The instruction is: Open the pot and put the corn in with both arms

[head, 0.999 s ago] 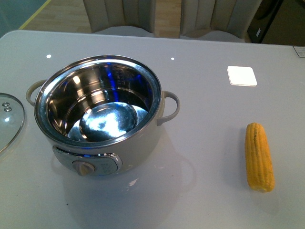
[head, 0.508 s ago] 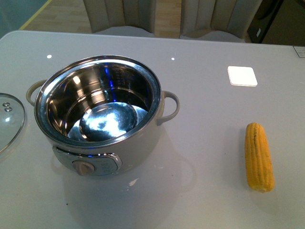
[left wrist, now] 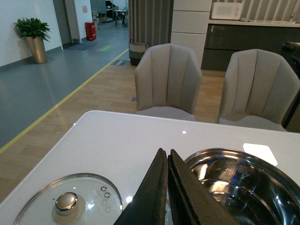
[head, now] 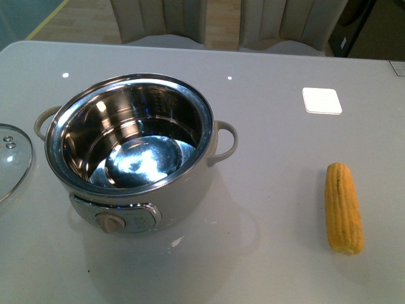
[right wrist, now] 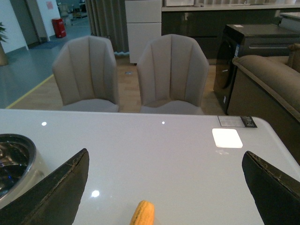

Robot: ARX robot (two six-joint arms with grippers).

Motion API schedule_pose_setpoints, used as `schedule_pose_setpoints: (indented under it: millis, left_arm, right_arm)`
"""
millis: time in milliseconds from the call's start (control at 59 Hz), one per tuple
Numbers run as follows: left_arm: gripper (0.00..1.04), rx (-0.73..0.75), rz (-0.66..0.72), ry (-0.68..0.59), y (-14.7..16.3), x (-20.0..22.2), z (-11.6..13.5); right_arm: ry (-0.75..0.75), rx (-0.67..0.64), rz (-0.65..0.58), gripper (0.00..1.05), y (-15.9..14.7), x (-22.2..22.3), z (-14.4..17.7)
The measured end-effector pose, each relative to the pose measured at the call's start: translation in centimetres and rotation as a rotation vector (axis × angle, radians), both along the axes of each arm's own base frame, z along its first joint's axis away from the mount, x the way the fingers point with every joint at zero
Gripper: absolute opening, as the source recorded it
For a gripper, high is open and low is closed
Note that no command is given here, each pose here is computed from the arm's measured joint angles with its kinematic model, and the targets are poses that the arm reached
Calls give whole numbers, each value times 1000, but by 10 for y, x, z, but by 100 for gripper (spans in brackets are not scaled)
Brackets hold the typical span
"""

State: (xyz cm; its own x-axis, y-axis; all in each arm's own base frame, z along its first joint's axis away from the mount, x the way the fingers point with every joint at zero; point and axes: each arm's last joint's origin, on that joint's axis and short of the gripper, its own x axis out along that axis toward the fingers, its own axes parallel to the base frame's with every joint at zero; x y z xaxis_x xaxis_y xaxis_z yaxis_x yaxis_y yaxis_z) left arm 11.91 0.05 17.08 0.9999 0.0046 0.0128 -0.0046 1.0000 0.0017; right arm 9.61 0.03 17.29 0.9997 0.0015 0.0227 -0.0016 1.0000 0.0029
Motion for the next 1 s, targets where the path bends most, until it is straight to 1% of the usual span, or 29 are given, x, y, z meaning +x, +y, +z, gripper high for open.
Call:
schedule_pose_setpoints:
  millis: [508,576,661,864,881,915,982,999]
  left_arm:
    - [3,0,-2,0,0,-12,0]
    - [3,0,-2,34,0,-18,-5]
    - [3,0,-2,6,0,-21,-3]
    - [3,0,-2,5,0,-22,-3]
    - [4,-2,-2,5,0,-22,-3]
    - [9,-2,-2,5,0,-22,-3]
    - [24,-2,-2,5,0,-22,-3]
    - [25,-2,-2,5,0,-22,-3]
  right_arm:
    - [0,0,0,96,0,0,0]
    - [0,0,0,96,0,0,0]
    - [0,0,0,96,0,0,0]
    - [0,0,0,96,0,0,0]
    - [0,0,0,96,0,0,0]
    - [0,0,0,96,0,0,0]
    - [0,0,0,96,0,0,0]
    - [0,0,0,96,0,0,0]
